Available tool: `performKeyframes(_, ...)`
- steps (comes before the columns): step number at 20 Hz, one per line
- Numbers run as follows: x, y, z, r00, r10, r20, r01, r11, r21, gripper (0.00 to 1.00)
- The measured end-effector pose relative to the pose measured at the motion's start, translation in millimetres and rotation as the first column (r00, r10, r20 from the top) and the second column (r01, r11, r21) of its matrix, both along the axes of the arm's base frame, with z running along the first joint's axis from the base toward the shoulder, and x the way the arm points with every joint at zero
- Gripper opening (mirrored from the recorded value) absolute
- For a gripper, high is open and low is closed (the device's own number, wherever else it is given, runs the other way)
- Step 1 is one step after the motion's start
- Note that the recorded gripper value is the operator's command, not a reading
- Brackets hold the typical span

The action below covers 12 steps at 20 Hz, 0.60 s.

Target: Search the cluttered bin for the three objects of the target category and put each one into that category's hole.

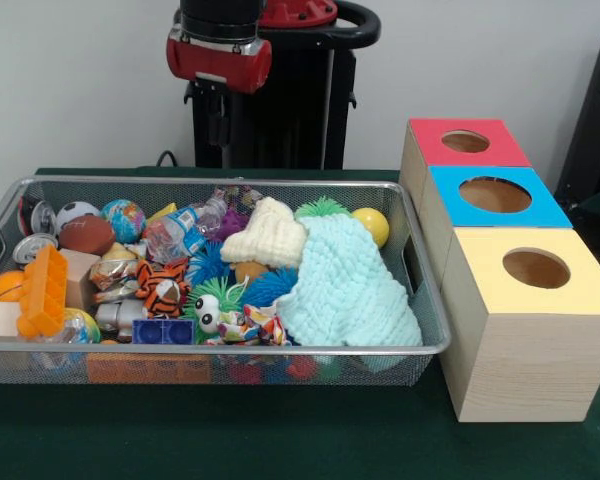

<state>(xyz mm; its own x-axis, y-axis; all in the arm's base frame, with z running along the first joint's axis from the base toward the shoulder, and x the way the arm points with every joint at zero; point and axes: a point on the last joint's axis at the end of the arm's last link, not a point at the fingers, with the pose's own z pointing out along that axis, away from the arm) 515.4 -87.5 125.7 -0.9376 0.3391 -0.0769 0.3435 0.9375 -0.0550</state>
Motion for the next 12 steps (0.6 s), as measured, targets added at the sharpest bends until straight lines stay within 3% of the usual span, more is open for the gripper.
performKeyframes(12,-5.5,-55.3,21.5,0.9954,-0.067,0.069,0.066,0.9978,0.011,0.0)
